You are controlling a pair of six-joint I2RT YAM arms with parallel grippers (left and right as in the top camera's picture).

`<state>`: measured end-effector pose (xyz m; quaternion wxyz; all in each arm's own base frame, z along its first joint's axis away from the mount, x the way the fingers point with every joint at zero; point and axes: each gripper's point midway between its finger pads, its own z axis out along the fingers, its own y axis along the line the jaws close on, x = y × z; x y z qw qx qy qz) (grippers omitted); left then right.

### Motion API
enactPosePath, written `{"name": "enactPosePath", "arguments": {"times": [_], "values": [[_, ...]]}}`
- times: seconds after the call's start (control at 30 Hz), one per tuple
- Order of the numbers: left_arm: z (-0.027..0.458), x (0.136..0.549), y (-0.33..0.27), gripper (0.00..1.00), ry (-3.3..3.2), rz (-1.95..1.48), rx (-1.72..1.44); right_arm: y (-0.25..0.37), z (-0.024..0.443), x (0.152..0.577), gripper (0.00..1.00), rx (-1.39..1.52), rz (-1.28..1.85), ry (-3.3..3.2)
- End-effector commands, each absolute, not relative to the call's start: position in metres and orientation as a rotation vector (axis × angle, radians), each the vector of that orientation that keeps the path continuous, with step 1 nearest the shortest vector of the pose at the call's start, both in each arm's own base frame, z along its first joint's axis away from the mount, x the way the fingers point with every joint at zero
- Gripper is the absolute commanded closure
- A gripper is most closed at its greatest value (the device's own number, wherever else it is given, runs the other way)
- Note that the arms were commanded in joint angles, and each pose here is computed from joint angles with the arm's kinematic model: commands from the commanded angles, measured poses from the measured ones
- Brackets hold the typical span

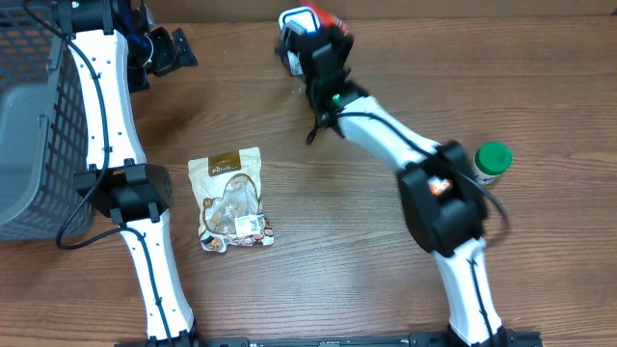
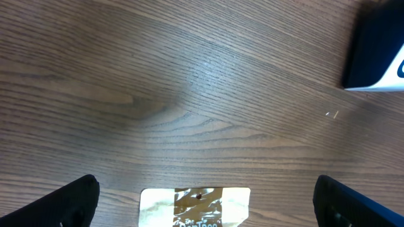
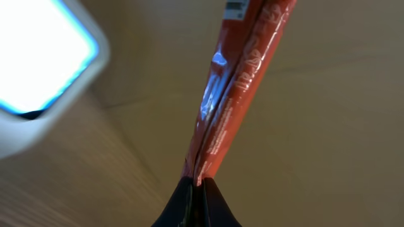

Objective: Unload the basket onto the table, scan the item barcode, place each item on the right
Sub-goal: 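Carry the red stick right and set it beside the tissue pack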

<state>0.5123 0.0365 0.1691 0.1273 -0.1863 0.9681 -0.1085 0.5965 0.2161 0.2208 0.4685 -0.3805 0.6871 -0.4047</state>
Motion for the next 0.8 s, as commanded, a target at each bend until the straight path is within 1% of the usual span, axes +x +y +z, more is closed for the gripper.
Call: {"name": "enactPosePath", "arguments": {"times": [0.0, 0.1, 0.17, 0.23, 0.33, 0.47, 0.6, 0.67, 0.77], "values": [[0.177, 0.514, 0.036, 0.00, 2.795, -0.311, -0.526, 0.188, 0.364, 0.552, 0.97, -0.574, -0.844, 1.622], [0.177, 0.514, 0.036, 0.00, 2.795, -0.311, -0.526, 0.164, 0.418, 0.510, 0.97, -0.439, -0.728, 1.642], [0.177, 0.513, 0.036, 0.00, 2.795, -0.311, -0.527, 0.149, 0.437, 0.485, 0.97, -0.377, -0.670, 1.669], [0.177, 0.514, 0.036, 0.00, 2.795, -0.311, -0.526, 0.127, 0.448, 0.455, 0.97, -0.287, -0.593, 1.727], [0.177, 0.514, 0.036, 0.00, 2.795, -0.311, -0.526, 0.097, 0.445, 0.418, 0.96, -0.153, -0.491, 1.833], [0.177, 0.514, 0.036, 0.00, 2.795, -0.311, -0.526, 0.074, 0.400, 0.370, 0.96, -0.111, -0.338, 2.093], [0.177, 0.514, 0.036, 0.00, 2.795, -0.311, -0.526, 0.066, 0.336, 0.329, 0.96, -0.090, -0.183, 2.427], [0.177, 0.514, 0.036, 0.00, 2.795, -0.311, -0.526, 0.060, 0.309, 0.317, 0.96, -0.043, -0.139, 2.552], [0.177, 0.514, 0.036, 0.00, 2.795, -0.311, -0.526, 0.045, 0.268, 0.309, 0.96, 0.040, -0.175, 2.680]]}}
